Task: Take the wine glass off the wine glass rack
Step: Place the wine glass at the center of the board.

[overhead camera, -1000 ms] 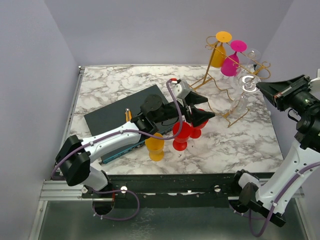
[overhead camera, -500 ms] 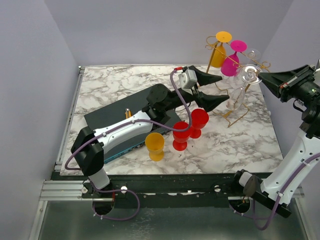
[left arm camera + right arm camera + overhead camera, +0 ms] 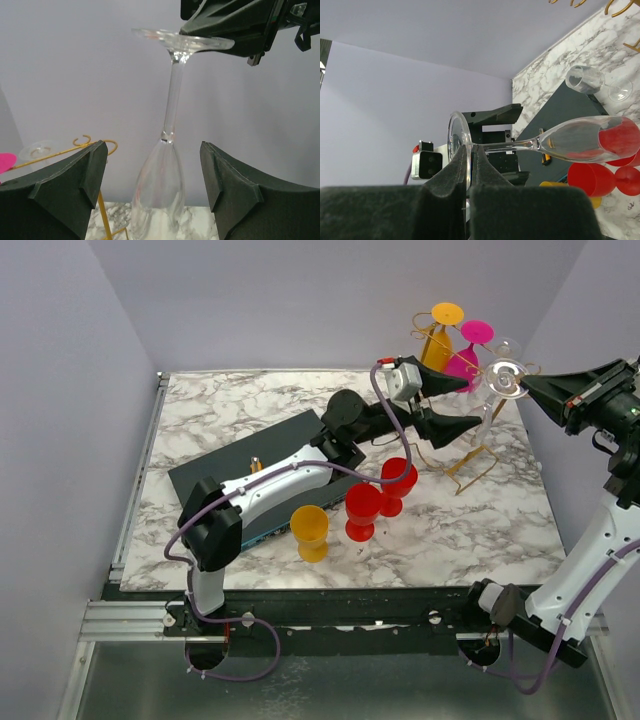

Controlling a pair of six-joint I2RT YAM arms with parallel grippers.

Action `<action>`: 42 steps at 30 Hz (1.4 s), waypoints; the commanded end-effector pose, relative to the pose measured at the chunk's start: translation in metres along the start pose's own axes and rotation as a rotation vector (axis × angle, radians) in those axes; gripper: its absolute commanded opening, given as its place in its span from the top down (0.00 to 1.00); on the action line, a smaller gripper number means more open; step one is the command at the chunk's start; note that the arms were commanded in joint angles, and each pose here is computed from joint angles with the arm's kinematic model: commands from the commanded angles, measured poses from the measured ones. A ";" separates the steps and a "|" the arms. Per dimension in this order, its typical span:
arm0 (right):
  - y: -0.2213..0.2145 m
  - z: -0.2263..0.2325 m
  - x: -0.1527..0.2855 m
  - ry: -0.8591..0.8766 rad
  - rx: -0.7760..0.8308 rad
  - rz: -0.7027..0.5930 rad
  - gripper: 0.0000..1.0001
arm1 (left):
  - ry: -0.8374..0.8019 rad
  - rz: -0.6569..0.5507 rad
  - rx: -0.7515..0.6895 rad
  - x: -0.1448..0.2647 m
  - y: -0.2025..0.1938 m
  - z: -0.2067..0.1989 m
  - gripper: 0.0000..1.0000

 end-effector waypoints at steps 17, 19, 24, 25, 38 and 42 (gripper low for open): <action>0.000 0.014 -0.002 0.047 0.046 0.038 1.00 | -0.105 -0.072 0.058 -0.056 0.002 -0.005 0.31; -0.001 0.014 -0.002 0.046 0.046 0.041 1.00 | -0.108 -0.075 0.065 -0.059 0.001 -0.007 0.35; -0.001 0.011 -0.003 0.038 0.046 0.042 1.00 | -0.095 -0.083 0.071 -0.061 0.004 -0.007 0.50; -0.001 0.011 -0.004 0.038 0.045 0.042 1.00 | -0.094 -0.085 0.074 -0.061 0.006 -0.007 0.53; 0.005 0.009 -0.016 0.037 0.049 0.068 1.00 | -0.024 -0.111 0.108 -0.059 0.027 0.000 1.00; 0.002 0.006 -0.038 0.033 0.044 0.097 0.99 | 0.099 -0.128 0.137 -0.052 0.042 0.016 1.00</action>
Point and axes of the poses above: each gripper's point midway between its finger pads, its own x axis back along the fingers, its own z axis along the line the jaws close on, y = z × x, the point moved 1 cm from there along x, back along the fingers, and after that the axes turned 8 degrees about -x, right-handed, at the moved point
